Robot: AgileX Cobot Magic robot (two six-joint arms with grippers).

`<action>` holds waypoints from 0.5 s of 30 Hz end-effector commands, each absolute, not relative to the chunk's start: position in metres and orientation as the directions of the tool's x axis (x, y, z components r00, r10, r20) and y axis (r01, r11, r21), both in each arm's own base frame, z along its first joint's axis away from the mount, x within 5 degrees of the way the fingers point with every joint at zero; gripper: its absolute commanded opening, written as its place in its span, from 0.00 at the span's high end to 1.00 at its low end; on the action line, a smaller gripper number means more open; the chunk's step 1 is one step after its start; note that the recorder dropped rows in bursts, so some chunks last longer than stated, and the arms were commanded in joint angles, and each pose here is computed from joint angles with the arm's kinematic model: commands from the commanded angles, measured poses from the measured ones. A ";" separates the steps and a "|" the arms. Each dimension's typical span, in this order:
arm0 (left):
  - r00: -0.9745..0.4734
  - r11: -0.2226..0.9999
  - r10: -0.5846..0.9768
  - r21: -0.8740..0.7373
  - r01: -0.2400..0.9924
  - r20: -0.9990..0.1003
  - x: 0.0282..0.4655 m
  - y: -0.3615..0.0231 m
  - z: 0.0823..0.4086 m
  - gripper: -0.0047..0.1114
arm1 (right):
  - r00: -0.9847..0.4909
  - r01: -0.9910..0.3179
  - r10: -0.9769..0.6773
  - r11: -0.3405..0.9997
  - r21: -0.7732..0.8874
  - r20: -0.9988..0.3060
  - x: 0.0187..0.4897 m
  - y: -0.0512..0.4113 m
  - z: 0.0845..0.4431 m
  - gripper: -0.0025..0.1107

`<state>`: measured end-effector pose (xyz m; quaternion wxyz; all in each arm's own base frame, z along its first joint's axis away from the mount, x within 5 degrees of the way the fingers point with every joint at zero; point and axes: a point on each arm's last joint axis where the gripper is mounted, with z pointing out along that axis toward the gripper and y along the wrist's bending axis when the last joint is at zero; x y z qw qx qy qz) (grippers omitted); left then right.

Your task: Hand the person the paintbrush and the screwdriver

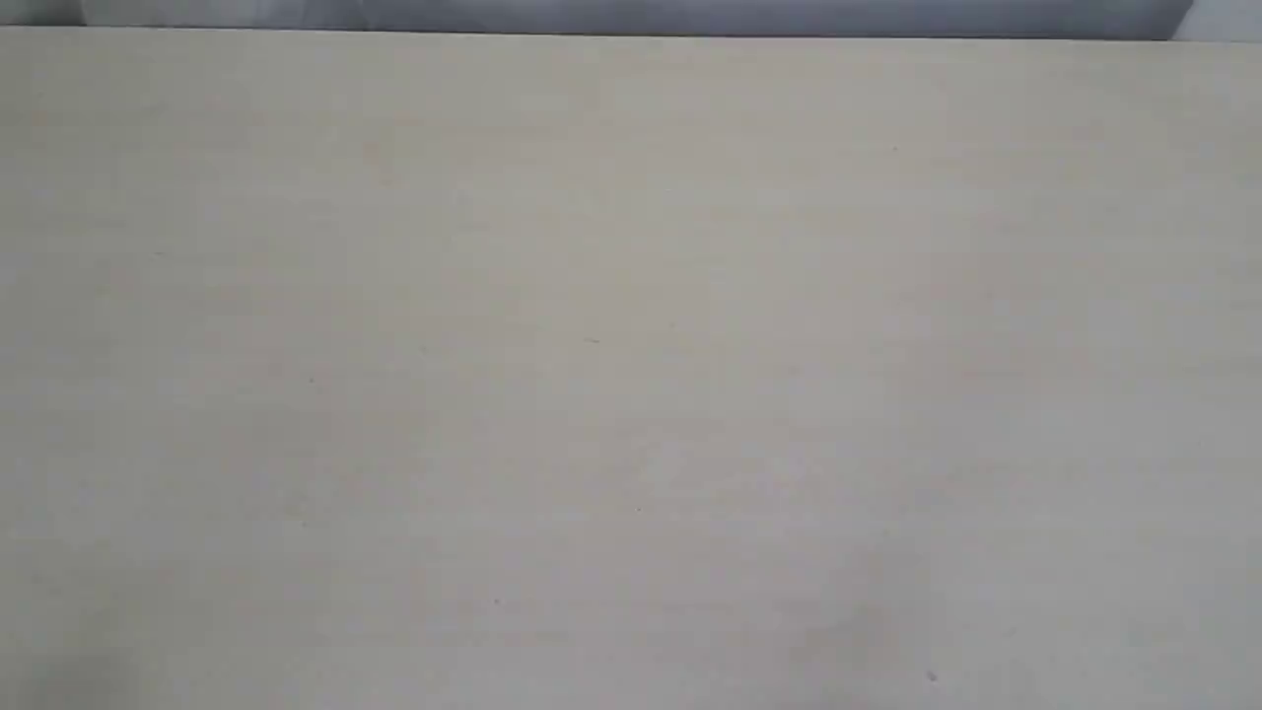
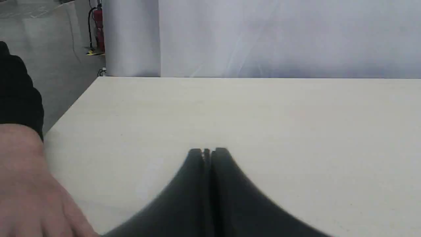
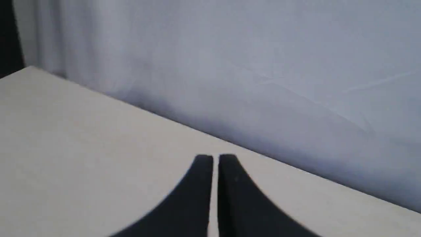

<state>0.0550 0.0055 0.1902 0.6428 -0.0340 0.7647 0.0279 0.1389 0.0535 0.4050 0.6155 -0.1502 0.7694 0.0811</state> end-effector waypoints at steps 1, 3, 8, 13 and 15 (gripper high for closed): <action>-0.160 0.997 -0.018 -0.005 -0.082 -0.987 0.055 0.005 0.191 0.96 | -0.151 -0.227 -0.033 0.974 0.002 -0.988 0.131 0.033 0.367 0.94; -0.160 0.997 -0.018 -0.005 -0.082 -0.987 0.055 0.005 0.191 0.96 | -0.129 -0.166 -0.025 0.986 -0.004 -0.991 0.124 0.022 0.340 0.94; -0.160 0.997 -0.018 -0.005 -0.082 -0.987 0.055 0.005 0.191 0.96 | 0.026 -0.079 -0.063 0.995 -0.065 -0.998 0.101 0.008 0.288 0.94; -0.160 0.997 -0.018 -0.005 -0.082 -0.987 0.055 0.005 0.191 0.96 | 0.059 0.006 -0.146 0.989 -0.146 -0.988 0.083 0.000 0.252 0.94; -0.160 0.997 -0.018 -0.005 -0.082 -0.987 0.055 0.005 0.191 0.96 | 0.057 0.037 -0.156 0.987 -0.154 -0.986 0.080 -0.002 0.245 0.94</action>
